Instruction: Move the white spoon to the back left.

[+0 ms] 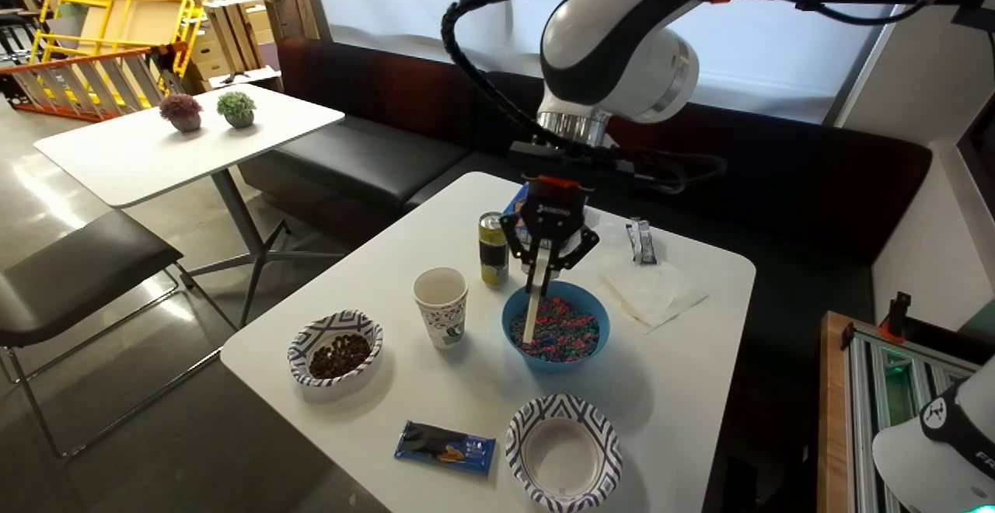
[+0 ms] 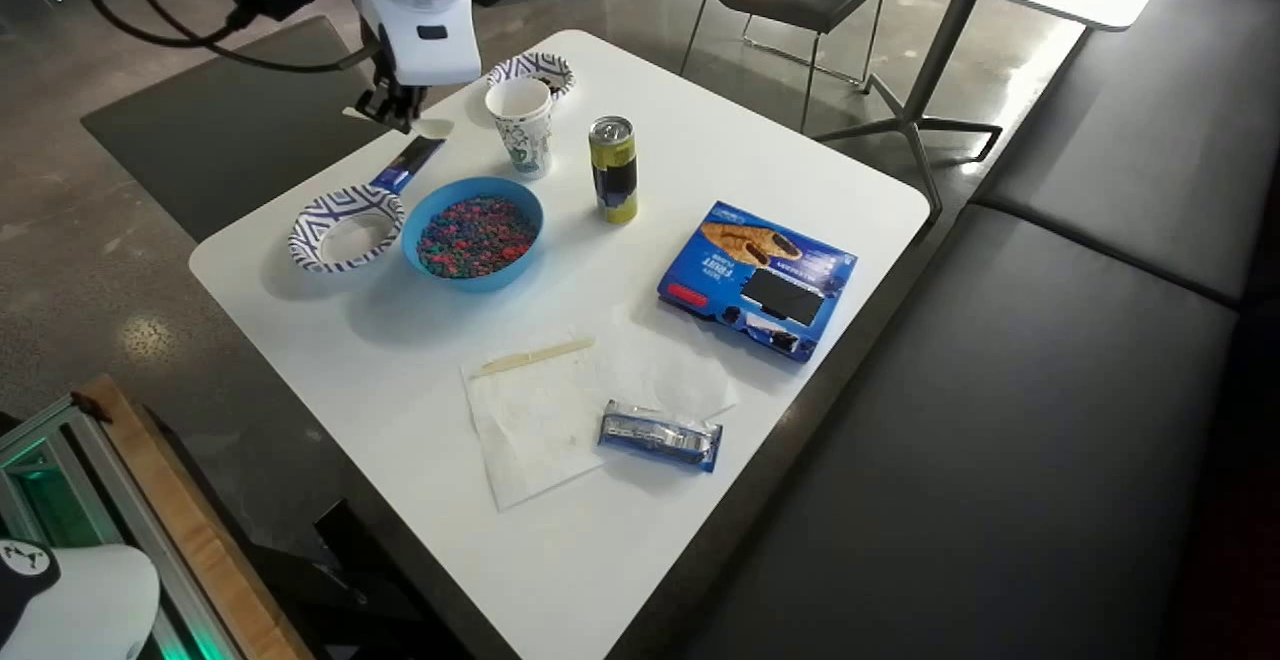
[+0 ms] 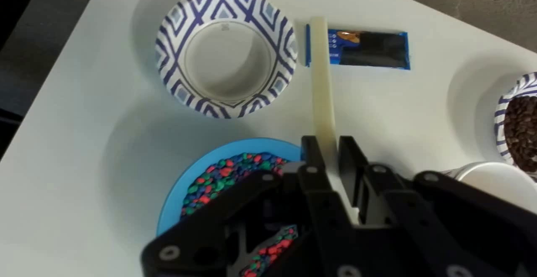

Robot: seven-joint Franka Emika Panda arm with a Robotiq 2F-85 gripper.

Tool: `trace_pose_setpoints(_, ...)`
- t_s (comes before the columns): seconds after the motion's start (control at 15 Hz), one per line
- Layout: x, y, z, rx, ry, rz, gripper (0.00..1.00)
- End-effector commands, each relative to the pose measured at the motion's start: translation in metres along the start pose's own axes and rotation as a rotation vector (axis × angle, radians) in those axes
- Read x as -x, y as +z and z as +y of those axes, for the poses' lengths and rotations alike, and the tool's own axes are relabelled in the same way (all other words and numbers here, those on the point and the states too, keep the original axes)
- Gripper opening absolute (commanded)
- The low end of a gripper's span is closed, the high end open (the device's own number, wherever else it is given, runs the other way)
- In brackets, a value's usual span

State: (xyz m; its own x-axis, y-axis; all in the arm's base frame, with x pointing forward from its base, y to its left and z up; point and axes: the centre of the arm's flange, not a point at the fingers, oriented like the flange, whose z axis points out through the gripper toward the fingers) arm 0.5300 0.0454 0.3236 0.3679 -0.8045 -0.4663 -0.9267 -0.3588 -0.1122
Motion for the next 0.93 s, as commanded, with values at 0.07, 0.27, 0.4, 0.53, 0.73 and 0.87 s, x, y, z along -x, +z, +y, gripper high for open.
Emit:
trace_pose_setpoints(0.07,-0.003,0.028,-0.054,-0.066,0.119,-0.021,0.04)
trace_pose_setpoints(0.27,-0.008,0.042,-0.063,-0.093,0.181,-0.048,0.04)
trace_pose_setpoints(0.4,-0.009,0.056,-0.067,-0.098,0.209,-0.059,0.04)
trace_pose_setpoints(0.53,-0.007,0.075,-0.070,-0.094,0.219,-0.060,0.04)
trace_pose_setpoints(0.73,0.004,0.104,-0.074,-0.089,0.197,-0.046,0.04)
trace_pose_setpoints(0.87,0.000,0.090,-0.063,-0.067,0.184,-0.046,0.17)
